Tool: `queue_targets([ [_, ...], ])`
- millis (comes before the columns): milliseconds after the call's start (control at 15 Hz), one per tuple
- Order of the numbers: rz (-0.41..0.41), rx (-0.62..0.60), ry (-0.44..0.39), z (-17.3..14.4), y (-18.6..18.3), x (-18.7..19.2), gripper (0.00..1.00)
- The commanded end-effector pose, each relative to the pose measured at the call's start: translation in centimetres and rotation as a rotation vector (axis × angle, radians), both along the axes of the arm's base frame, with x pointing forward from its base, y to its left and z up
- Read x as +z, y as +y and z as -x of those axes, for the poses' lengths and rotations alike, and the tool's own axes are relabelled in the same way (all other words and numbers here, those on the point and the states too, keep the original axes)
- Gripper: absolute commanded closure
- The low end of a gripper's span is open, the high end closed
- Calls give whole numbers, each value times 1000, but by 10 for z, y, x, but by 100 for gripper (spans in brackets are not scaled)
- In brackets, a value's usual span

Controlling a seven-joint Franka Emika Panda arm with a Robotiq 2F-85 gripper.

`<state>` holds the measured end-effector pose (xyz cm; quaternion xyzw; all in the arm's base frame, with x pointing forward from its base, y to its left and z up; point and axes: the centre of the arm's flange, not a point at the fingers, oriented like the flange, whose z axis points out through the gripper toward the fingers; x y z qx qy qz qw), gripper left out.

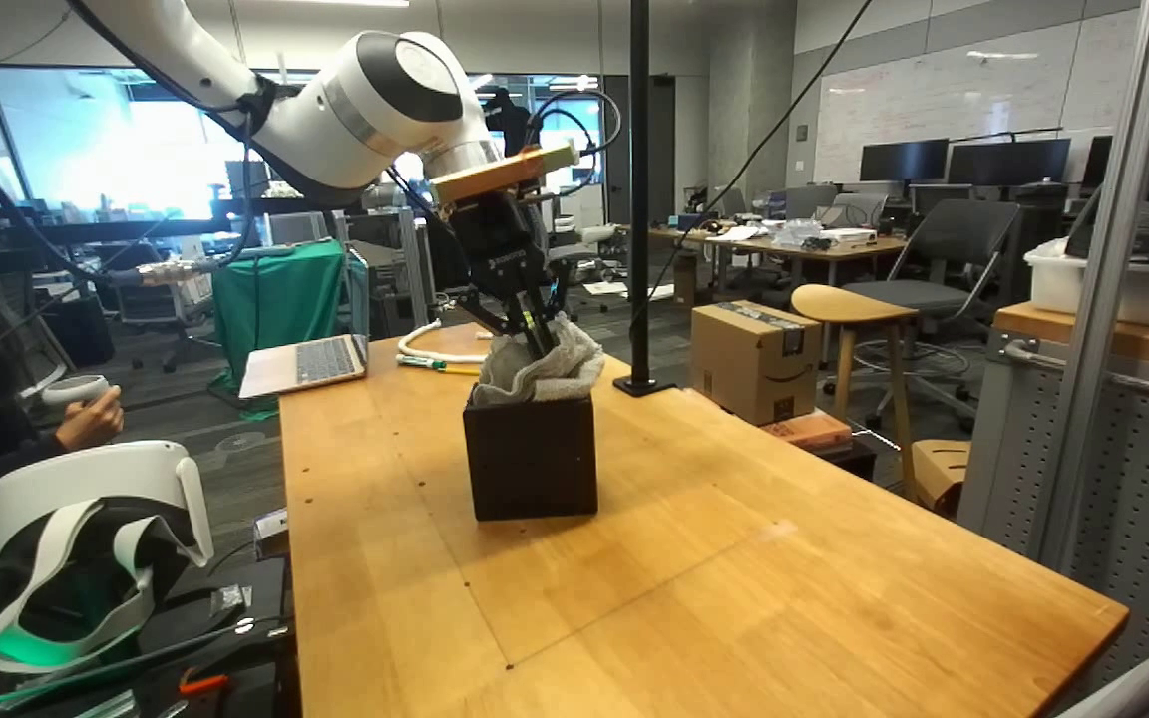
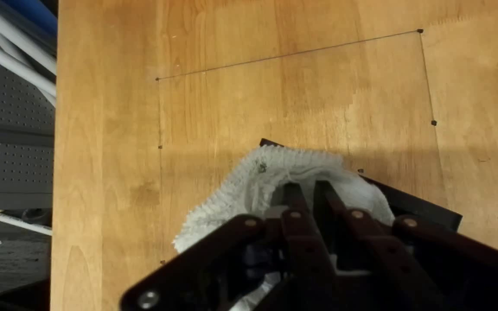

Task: Put the white towel inside the black basket

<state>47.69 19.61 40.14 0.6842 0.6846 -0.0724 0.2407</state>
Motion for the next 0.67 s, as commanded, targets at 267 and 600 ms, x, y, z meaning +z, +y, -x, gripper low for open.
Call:
queue_targets([
  [267,-206,-2,48,11,7,-14,84],
  [600,-241,-72,75,5,-18,-26,84],
])
